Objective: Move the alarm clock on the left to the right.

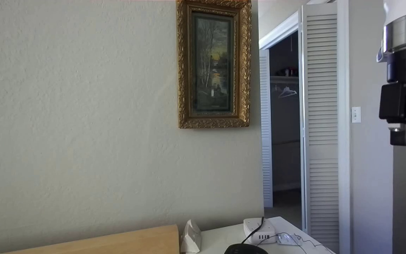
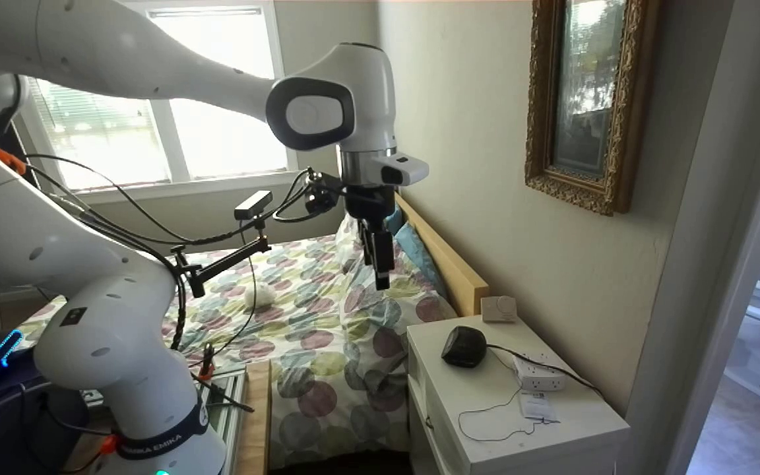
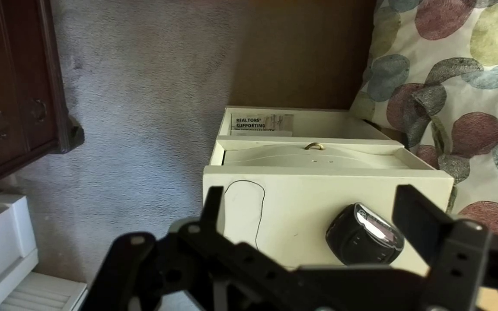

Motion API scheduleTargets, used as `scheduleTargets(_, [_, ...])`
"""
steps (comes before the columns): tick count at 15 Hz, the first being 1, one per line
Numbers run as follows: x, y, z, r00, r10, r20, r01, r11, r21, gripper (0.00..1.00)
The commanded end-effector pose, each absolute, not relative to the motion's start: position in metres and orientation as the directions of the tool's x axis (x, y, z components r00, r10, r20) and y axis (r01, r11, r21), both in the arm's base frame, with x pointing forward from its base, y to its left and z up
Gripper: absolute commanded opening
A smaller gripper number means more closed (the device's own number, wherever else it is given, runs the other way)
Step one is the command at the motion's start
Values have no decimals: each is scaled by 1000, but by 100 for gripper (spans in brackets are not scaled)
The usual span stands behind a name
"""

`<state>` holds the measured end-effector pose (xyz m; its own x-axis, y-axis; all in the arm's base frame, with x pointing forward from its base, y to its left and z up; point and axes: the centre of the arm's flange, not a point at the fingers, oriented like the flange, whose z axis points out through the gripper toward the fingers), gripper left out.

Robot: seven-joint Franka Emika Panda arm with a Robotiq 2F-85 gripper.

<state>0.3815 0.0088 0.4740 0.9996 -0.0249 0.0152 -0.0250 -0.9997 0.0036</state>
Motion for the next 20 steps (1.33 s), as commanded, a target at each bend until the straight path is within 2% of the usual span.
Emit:
scheduleTargets(1, [407, 36, 435, 999, -49, 22, -50, -999, 7, 100])
scheduleTargets(11, [492, 135, 359, 984, -145, 103, -143, -989, -31, 100])
scheduleTargets(20, [590, 203, 348, 941, -271, 201, -263, -963, -67, 100])
